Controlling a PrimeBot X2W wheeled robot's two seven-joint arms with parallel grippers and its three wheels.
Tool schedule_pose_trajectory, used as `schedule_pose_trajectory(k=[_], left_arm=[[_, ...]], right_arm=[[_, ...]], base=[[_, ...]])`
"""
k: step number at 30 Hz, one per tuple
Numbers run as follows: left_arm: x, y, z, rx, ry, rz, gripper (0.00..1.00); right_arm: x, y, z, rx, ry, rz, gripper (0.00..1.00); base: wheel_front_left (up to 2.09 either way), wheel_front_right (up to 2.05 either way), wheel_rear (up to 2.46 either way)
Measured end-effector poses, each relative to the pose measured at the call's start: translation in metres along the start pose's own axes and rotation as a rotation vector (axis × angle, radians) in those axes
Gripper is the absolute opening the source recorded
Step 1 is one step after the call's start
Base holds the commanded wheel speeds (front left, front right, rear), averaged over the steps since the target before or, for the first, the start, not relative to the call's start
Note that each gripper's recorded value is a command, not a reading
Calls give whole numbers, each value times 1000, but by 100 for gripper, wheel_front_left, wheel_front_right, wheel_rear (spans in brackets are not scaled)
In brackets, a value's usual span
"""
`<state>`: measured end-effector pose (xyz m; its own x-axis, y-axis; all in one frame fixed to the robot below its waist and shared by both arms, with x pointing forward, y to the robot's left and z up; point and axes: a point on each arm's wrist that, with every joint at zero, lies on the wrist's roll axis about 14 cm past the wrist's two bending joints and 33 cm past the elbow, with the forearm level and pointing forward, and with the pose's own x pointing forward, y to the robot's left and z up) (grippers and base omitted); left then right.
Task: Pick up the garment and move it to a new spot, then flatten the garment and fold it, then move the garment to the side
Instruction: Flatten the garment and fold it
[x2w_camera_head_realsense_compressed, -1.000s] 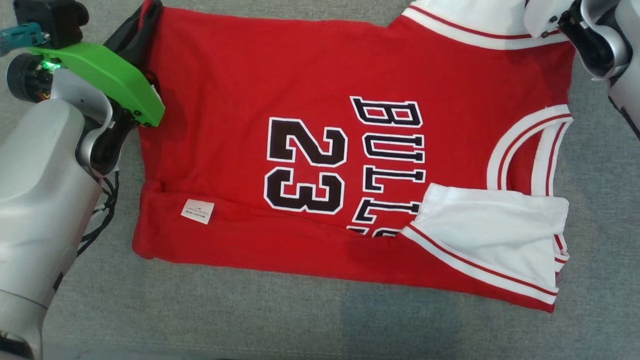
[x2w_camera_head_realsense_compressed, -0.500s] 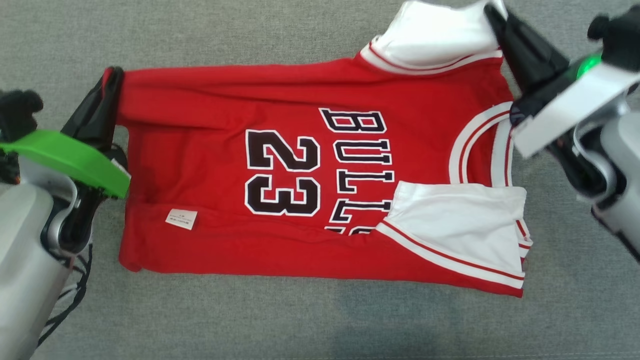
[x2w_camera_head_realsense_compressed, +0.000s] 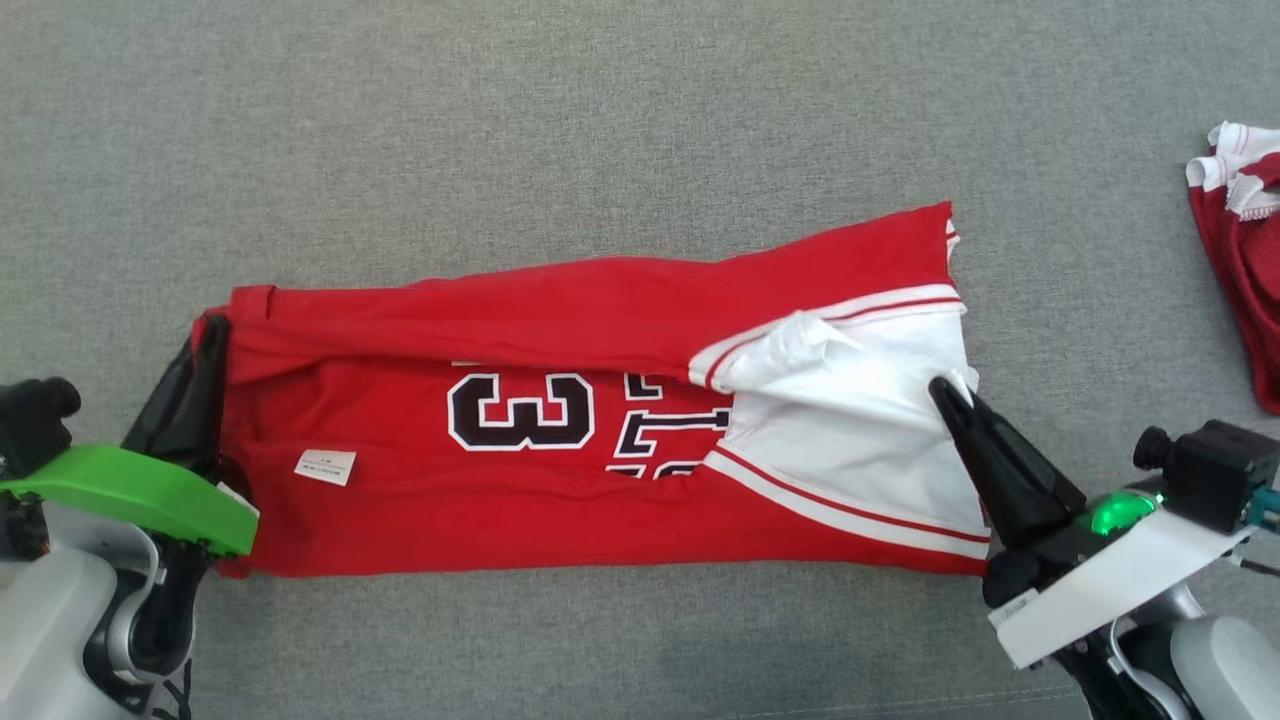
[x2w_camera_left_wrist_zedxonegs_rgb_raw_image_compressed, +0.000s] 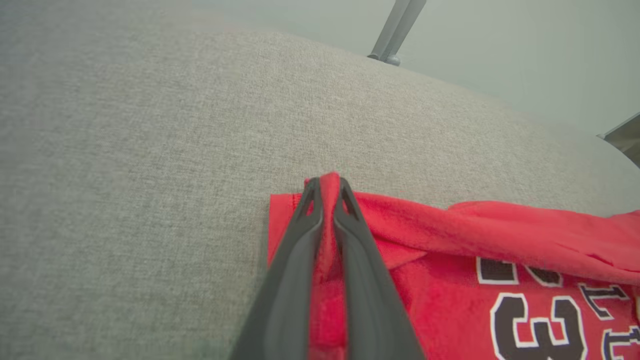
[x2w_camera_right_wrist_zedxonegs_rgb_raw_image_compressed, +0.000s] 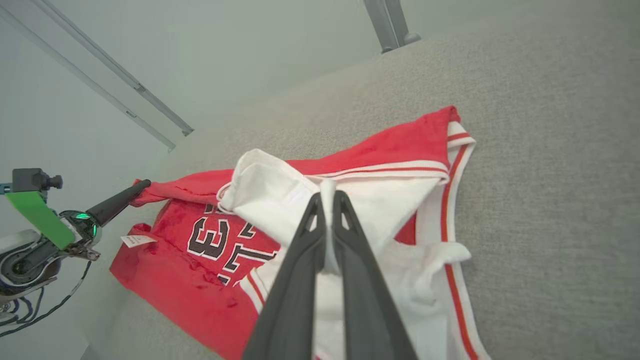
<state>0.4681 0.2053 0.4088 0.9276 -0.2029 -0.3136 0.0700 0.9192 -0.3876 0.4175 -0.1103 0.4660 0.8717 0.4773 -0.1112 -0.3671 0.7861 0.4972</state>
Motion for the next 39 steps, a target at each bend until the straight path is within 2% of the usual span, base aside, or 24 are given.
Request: schedule_pose_trajectory(k=[6,7,8,9,10,13,15,18,24,28,30,34,39], left_arm=[[-13,5,-28,-55,51,45,0],[-16,7,-33,-58,62,55,32],[-18,7,-38,-65,71,61,75],[-20,8,-41,-67,77,66,100],[-20,8,-43,-54,79,68,100],[-20,12,-36,-26,48,92,100],[-11,2,3,27,-101,97,100],[-16,-15,29,62,-225,89,100],[-31,-35,70,121,-419,86,100],[-43,-44,91,197,-508,81,100],[-49,-47,88,231,-506,72,100],[-59,-46,72,307,-459,69,100],[-66,-41,66,308,-443,81,100]], right_arm=[[-21,-6,-33,7,106,-100,0],[-24,-11,-38,-14,129,-119,0],[-25,-12,-42,-1,131,-134,4],[-25,-13,-44,-2,134,-141,48],[-25,-13,-48,-24,147,-145,100],[-25,-17,-40,-79,93,-167,100],[-22,-21,-13,-147,-44,-190,100],[-23,-28,17,-217,-183,-226,100],[-21,-28,52,-314,-313,-242,100],[-20,-34,67,-371,-345,-256,100],[-22,-39,69,-399,-341,-269,100],[-21,-42,61,-385,-319,-280,100],[-15,-41,51,-368,-292,-267,100]], base=[[0,0,0],[0,0,0],[0,0,0],[0,0,0],[0,0,0],[0,0,0],[0,0,0],[0,0,0],[0,0,0],[0,0,0],[0,0,0],[0,0,0],[0,0,0]])
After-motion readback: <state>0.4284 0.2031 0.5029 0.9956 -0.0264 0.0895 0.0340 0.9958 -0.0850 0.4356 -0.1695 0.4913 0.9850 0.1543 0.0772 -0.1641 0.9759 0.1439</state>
